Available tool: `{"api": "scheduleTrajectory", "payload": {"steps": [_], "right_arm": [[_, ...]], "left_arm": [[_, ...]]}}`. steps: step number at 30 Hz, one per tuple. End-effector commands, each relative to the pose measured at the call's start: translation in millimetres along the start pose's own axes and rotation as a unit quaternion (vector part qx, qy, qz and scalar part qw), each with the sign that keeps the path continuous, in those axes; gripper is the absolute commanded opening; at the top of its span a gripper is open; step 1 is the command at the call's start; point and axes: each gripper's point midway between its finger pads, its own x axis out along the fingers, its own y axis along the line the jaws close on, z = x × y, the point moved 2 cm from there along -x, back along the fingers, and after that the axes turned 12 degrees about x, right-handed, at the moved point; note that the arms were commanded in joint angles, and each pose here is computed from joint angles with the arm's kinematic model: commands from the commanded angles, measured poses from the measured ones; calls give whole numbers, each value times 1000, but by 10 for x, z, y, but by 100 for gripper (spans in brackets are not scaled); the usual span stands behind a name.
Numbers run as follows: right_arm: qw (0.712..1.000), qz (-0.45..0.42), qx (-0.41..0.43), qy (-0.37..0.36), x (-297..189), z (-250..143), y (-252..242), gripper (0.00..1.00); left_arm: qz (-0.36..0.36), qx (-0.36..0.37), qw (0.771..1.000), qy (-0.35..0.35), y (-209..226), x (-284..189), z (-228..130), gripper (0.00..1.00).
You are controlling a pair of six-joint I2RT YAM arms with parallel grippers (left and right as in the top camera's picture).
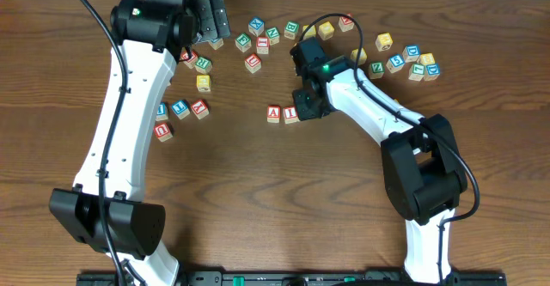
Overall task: Spell out AI2
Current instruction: 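Lower the blue 2 block beside I and open the right gripper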
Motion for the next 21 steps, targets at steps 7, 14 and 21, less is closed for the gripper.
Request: {"api": "scheduleTrajectory", "payload": {"steps": [7,14,21], "right_arm": [[1000,5,-3,11,0,-40,32,7],[999,25,-2,43,-65,-132,88,8],[996,49,11,76,-83,-247,138,7]], "left_arm": [[0,-4,1000,-6,7,-33,38,99],[1,-4,1000,-3,7,-26,27,100],[8,5,999,46,36,-9,-191,100]]}}
